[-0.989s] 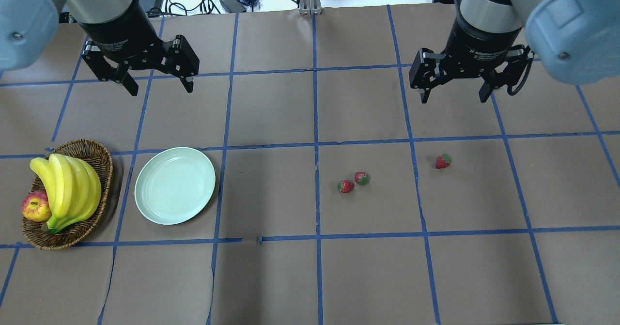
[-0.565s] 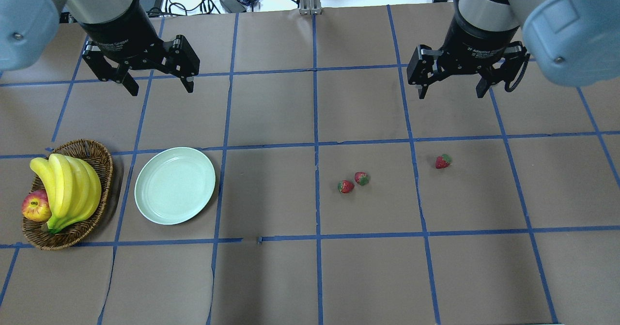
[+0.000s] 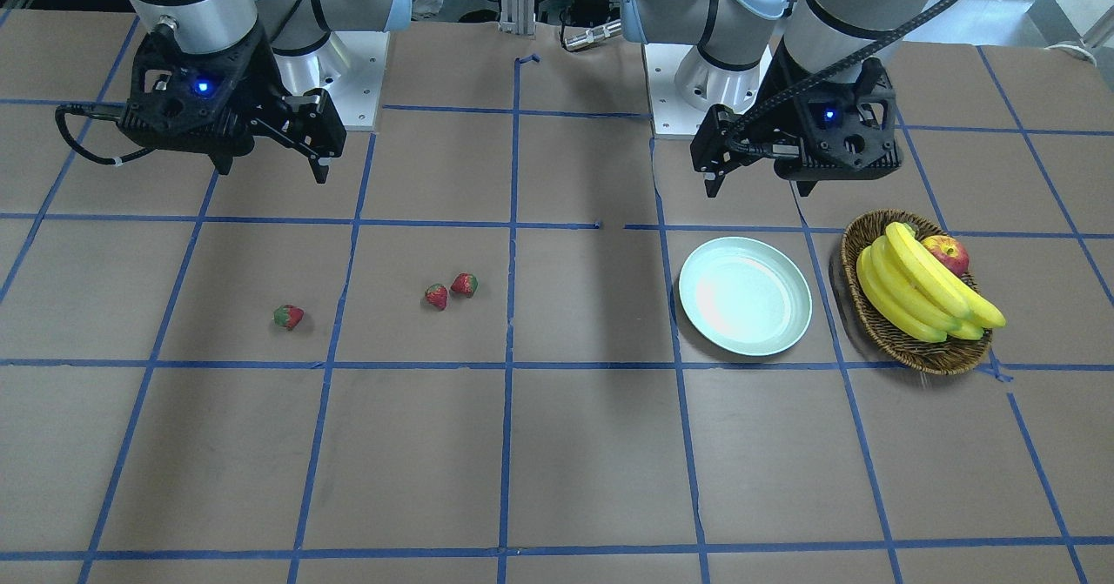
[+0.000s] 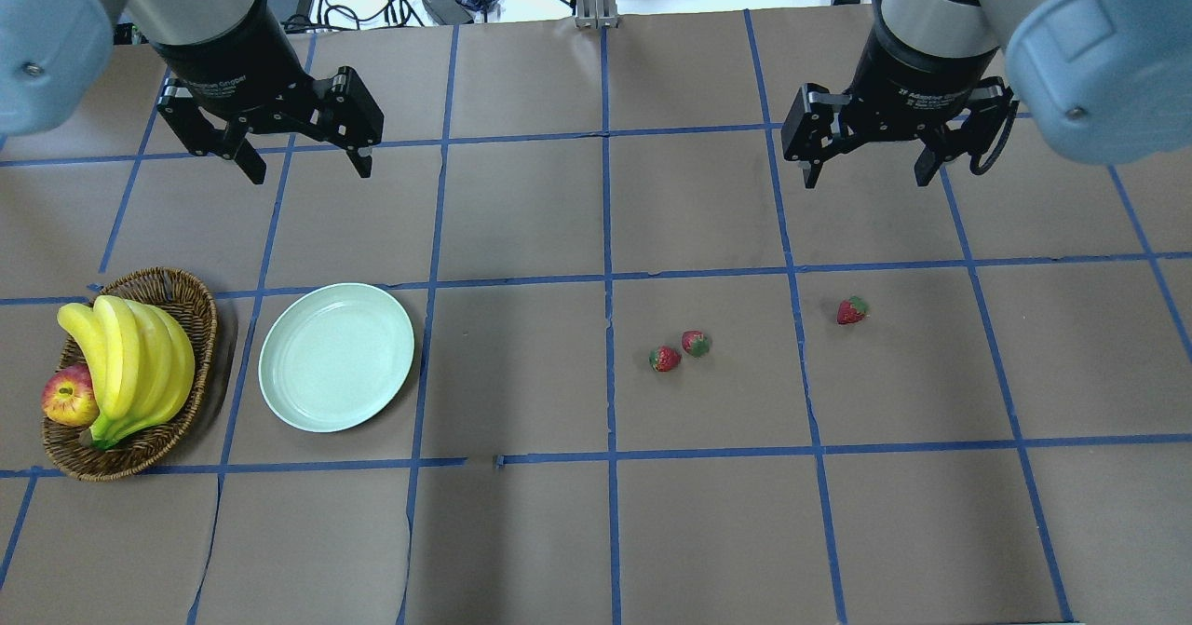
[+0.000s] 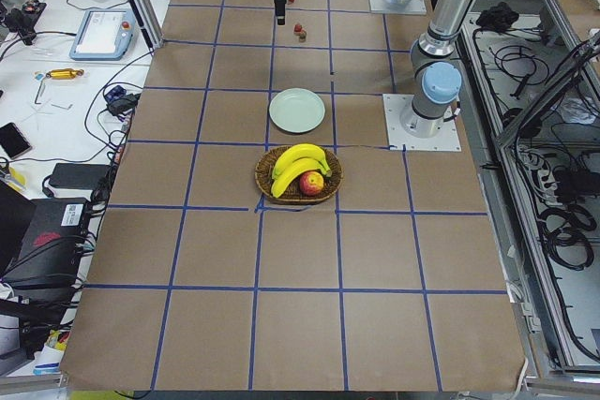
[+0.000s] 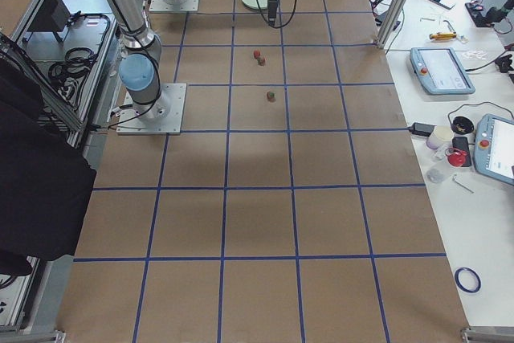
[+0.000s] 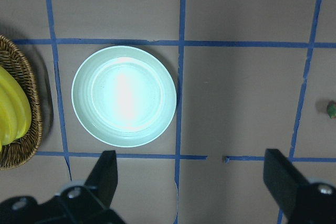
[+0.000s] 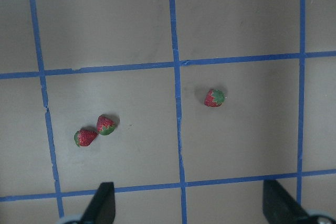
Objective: Collect all strawberries into plate
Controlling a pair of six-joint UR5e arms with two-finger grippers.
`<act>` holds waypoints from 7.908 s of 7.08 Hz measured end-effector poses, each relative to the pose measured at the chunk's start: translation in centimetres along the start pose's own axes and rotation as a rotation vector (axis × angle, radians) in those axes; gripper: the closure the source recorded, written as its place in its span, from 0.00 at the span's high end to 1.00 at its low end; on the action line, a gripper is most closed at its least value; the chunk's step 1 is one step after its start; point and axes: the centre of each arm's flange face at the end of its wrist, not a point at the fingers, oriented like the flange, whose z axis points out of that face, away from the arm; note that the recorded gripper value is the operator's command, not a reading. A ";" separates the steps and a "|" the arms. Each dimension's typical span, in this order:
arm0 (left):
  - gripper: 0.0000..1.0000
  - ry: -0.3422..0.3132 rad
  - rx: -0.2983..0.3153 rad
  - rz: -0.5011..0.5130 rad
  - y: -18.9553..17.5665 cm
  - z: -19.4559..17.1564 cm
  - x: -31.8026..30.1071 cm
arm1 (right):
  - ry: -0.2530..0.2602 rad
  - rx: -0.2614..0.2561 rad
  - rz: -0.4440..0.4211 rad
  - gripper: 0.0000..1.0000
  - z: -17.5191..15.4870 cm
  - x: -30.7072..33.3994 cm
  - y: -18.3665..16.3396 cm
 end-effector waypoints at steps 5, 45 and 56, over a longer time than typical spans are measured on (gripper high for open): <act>1.00 0.000 -0.001 -0.001 0.0 0.0 0.0 | 0.000 -0.002 0.001 1.00 0.1 0.0 0.0; 1.00 0.001 -0.001 0.002 -0.1 0.2 0.1 | -0.153 -0.050 0.001 0.00 22.8 -20.1 -4.0; 1.00 0.000 0.005 -0.003 -0.1 -0.1 -0.3 | -0.081 -0.163 0.048 1.00 24.6 -21.7 -0.7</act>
